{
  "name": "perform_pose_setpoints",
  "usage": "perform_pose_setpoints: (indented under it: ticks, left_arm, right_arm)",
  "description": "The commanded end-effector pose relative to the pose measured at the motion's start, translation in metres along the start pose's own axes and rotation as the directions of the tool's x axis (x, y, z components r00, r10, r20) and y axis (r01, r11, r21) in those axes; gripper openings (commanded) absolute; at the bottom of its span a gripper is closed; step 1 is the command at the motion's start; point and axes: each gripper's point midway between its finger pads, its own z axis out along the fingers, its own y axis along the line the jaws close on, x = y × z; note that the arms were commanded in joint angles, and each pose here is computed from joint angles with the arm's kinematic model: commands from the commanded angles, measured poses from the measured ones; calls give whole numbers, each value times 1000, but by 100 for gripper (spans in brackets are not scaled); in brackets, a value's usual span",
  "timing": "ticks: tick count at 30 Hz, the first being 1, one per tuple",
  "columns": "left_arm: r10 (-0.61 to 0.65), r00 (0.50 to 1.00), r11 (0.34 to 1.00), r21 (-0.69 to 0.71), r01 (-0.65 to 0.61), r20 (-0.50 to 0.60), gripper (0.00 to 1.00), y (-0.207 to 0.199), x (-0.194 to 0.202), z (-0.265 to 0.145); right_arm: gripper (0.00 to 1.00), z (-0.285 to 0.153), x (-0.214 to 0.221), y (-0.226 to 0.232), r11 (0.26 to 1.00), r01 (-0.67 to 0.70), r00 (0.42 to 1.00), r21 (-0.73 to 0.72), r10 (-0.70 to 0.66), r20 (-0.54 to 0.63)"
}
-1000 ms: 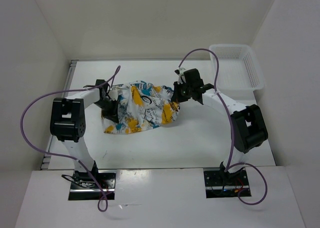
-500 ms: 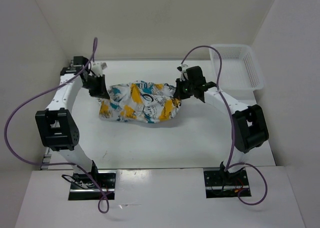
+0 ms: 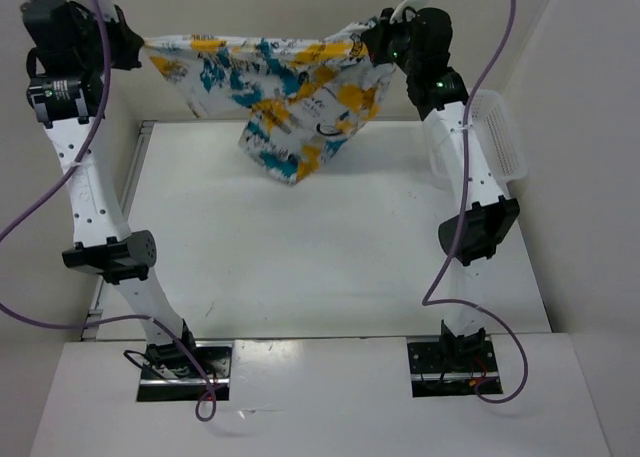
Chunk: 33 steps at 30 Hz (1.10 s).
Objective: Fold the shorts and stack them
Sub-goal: Flatten the shorts out
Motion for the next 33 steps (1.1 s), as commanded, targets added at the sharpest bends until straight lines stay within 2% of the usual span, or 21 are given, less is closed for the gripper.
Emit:
perform_pose_setpoints:
  ticks: [1,3,4,7,8,11,12,14,15,16,17,19,21,22,23,24,25,26,27,30,33]
  left_arm:
    - [54,990,996,-77,-44,131,0,10,-47,-27]
    - [50,991,998,-44,-45,122,0,0,-46,-37]
    - [20,999,1000,-24,-19,42,0,0,-18,-27]
    - [-13,999,1000,24,14,-44,0,-11,15,-29]
    - [-52,987,998,39,59,-153,0,-13,57,-21]
    - [-77,963,992,78,100,-259,0,-36,101,-33]
    - [-100,932,987,82,137,-349,0,-45,142,-40]
    - [-103,891,984,86,156,-443,0,-64,184,-55]
    - [-101,861,985,74,159,-498,0,-70,209,-59]
    - [-110,787,980,64,187,-607,0,-80,263,-69]
    - [-84,763,983,74,170,-641,0,-91,282,-72]
    - [-54,706,986,75,151,-706,0,-102,327,-78]
    - [-2,681,990,96,106,-732,8,-115,345,-69]
    - [12,668,991,100,94,-744,13,-117,357,-57]
    - [21,684,990,112,89,-730,18,-120,351,-44]
    - [22,694,989,119,93,-720,32,-121,349,-31]
    - [21,662,988,116,100,-749,41,-121,364,-18]
    - [21,688,986,129,105,-725,45,-122,351,0]
    - [20,671,981,143,128,-741,47,-126,354,4]
    - [31,572,958,188,218,-820,53,-148,383,0]
    - [84,472,965,190,181,-878,58,-161,425,-24]
  right_arm:
    - [0,-23,-37,4,999,41,998,12,-42,55]
    - [0,-26,-16,8,999,44,999,-16,-45,-5]
    - [0,-31,7,0,999,32,997,0,-32,-69]
    - [0,-43,64,0,1000,9,978,-22,-13,-209]
    - [0,-49,82,2,999,-5,968,-35,-4,-250]
    - [0,-83,159,6,996,-36,910,-77,0,-415]
    - [0,-106,216,6,994,-58,851,-89,3,-526]
    - [0,-141,241,13,990,-62,820,-125,-21,-572]
    - [0,-168,284,13,988,-90,759,-125,-14,-651]
    - [0,-180,296,14,988,-98,740,-118,-7,-673]
    - [0,-202,312,16,988,-112,709,-107,4,-705]
    - [0,-217,319,19,986,-119,695,-116,0,-719]
    - [0,-227,331,16,989,-115,673,-96,6,-740]
    - [0,-227,329,13,991,-99,679,-85,4,-734]
    - [0,-230,333,13,991,-102,670,-82,7,-742]
    - [0,-230,336,10,993,-91,668,-72,7,-744]
    - [0,-230,336,10,993,-91,668,-72,7,-744]
    - [0,-232,340,10,993,-92,666,-71,8,-746]
    - [0,-234,343,10,993,-94,660,-69,10,-752]
    - [3,-237,345,7,995,-81,657,-56,11,-754]
    - [7,-243,350,-1,999,-46,648,-22,13,-762]
